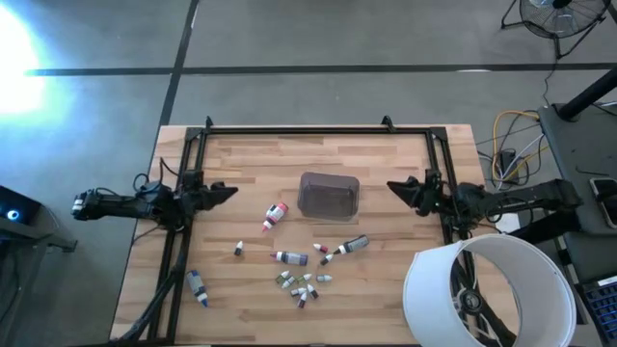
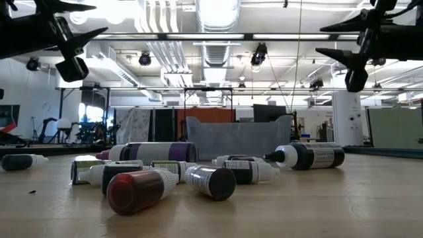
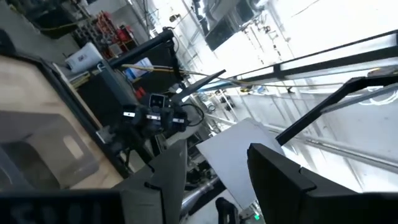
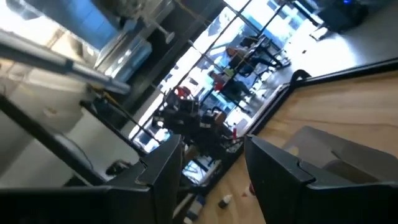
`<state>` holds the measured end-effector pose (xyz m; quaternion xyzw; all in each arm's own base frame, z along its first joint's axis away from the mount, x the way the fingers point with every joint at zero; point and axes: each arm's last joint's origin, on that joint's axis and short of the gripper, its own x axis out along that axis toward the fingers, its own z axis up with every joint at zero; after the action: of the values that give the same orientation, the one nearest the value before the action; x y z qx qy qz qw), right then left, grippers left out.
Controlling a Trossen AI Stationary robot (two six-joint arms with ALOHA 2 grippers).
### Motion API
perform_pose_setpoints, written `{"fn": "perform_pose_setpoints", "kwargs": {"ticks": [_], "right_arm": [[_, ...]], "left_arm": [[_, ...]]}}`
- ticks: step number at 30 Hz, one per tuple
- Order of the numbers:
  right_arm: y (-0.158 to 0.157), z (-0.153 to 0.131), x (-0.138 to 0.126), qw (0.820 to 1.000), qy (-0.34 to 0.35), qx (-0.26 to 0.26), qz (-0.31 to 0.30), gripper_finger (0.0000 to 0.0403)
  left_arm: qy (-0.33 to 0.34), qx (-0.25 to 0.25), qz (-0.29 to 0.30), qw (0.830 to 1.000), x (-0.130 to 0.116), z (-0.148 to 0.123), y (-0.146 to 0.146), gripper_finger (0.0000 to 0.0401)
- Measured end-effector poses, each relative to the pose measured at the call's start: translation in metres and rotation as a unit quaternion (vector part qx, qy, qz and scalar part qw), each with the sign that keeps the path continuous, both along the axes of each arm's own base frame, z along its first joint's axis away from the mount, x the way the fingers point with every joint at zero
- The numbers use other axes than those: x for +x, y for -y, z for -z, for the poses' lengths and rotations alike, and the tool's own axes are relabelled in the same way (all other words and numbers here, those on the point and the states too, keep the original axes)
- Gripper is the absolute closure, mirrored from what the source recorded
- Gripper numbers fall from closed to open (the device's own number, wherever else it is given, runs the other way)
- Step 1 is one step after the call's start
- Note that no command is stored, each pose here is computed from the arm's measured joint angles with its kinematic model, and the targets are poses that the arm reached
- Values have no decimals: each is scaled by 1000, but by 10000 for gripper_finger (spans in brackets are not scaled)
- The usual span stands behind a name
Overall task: Pick & Place food coloring
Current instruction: Prepare the large pink food coloring bottle on the table
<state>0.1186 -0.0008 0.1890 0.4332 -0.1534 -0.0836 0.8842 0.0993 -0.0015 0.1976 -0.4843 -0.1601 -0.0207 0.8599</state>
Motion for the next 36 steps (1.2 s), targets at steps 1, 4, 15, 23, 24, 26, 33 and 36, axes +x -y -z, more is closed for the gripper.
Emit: {"fn": "perform_pose_setpoints", "kwargs": {"ticks": [1, 4, 15, 23, 24, 26, 33, 36], "right_arm": [[0, 0, 0, 1000, 3, 10, 5, 234], [1, 0, -1, 998, 17, 57, 14, 234], [2, -1, -1, 972, 77, 221, -4, 234], [4, 3, 1, 978, 55, 201, 29, 234], [4, 4, 1, 978, 54, 200, 30, 234], [4, 4, 1, 978, 52, 199, 30, 234], [4, 4, 1, 982, 42, 179, 35, 234], [3, 7, 3, 983, 30, 176, 37, 234]], "left_arm": [[-2, -3, 1, 1000, 0, 1, 0, 254], [0, -12, -8, 1000, 0, 1, -1, 254], [11, -77, -30, 996, 0, 1, -3, 254], [18, -89, -26, 996, -1, -11, -3, 254], [13, -86, -27, 996, -1, -15, -3, 254], [-6, -78, -30, 997, 1, -22, -3, 254], [-162, -42, -38, 985, 19, -36, -1, 254], [-252, -42, -38, 966, 29, -32, 0, 254]]}}
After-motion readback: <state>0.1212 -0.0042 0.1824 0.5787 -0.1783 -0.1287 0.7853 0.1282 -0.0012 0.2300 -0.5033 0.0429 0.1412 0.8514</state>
